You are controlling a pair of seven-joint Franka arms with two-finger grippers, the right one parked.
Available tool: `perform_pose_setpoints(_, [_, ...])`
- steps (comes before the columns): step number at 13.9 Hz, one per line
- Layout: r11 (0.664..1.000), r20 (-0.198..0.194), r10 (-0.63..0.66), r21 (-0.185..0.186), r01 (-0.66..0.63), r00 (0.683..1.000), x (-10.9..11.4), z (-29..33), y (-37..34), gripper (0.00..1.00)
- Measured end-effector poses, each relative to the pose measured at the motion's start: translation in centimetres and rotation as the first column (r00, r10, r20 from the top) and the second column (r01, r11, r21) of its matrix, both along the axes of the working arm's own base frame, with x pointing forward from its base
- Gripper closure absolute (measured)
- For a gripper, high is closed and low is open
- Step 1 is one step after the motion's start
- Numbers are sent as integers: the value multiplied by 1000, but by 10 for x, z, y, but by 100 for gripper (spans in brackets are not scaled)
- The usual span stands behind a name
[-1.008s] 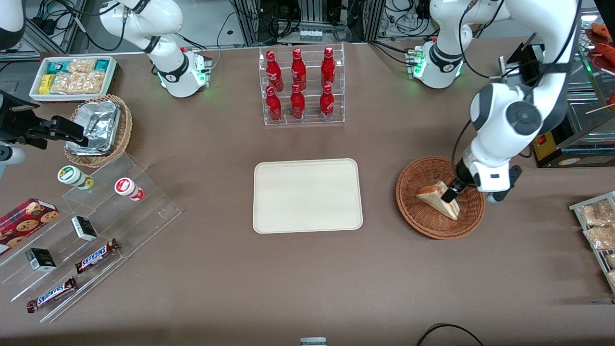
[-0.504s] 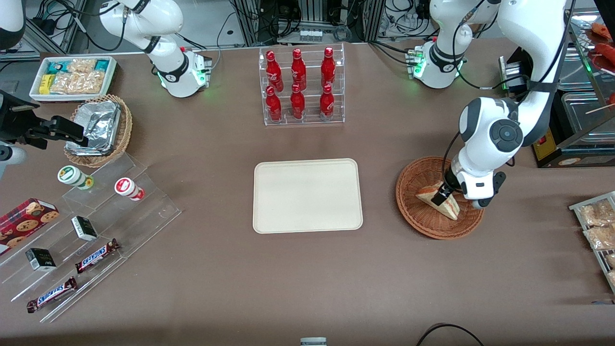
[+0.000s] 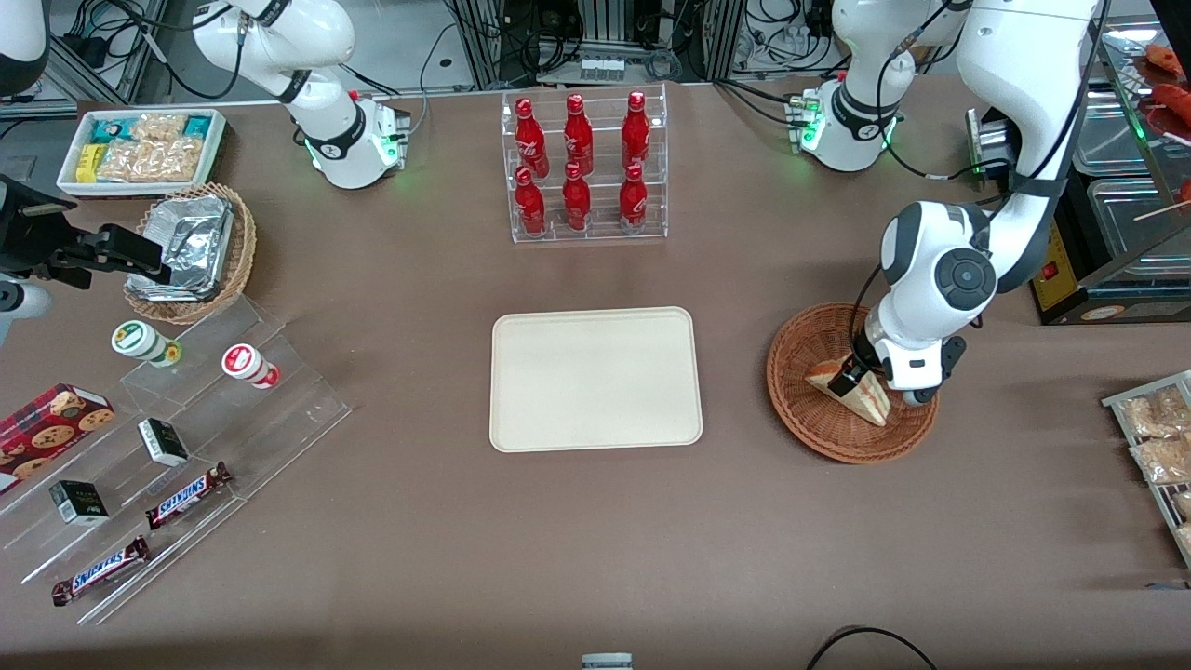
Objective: Place sandwich from basket to tray
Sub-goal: 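Close the left gripper on the wrapped sandwich and lift it, then carry the sandwich with the left gripper over the white tray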
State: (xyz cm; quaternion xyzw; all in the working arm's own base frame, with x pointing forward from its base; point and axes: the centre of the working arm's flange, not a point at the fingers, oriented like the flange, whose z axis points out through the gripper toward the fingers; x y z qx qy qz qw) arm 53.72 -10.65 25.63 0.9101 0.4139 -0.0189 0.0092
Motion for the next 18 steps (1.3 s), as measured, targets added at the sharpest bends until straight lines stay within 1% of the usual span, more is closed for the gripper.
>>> perform_pose_setpoints(1, [1000, 1, 4, -1, -4, 1000, 0, -2, 0, 4])
perform_pose_setpoints(3, [1000, 2, 11, -2, -11, 1000, 1, -4, 0, 25])
perform_pose_setpoints(4, [1000, 5, 14, -2, -14, 1000, 1, -4, 0, 38])
perform_pose_setpoints(6, [1000, 16, 18, -3, -18, 1000, 4, 3, 1, 58])
perform_pose_setpoints(7, [1000, 19, 18, -2, -18, 1000, 7, 11, 1, 64])
perform_pose_setpoints(8, [1000, 13, 18, 1, -18, 1000, 12, 25, 1, 68])
perform_pose_setpoints(9, [1000, -3, 16, 9, -16, 1000, 18, 44, 0, 70])
perform_pose_setpoints(11, [999, -36, -15, 50, 16, 999, 33, 92, -4, 80])
perform_pose_setpoints(12, [997, -41, -35, 67, 38, 999, 39, 119, -13, 84])
perform_pose_setpoints(13, [995, -36, -61, 72, 64, 997, 44, 144, -29, 84])
perform_pose_setpoints(14, [993, -18, -98, 71, 99, 995, 46, 166, -52, 84])
perform_pose_setpoints(15, [989, 9, -135, 65, 135, 991, 46, 183, -80, 84])
perform_pose_setpoints(17, [977, 54, -211, 49, 209, 976, 39, 204, -140, 84])
perform_pose_setpoints(18, [966, 62, -256, 42, 253, 965, 33, 206, -171, 84])
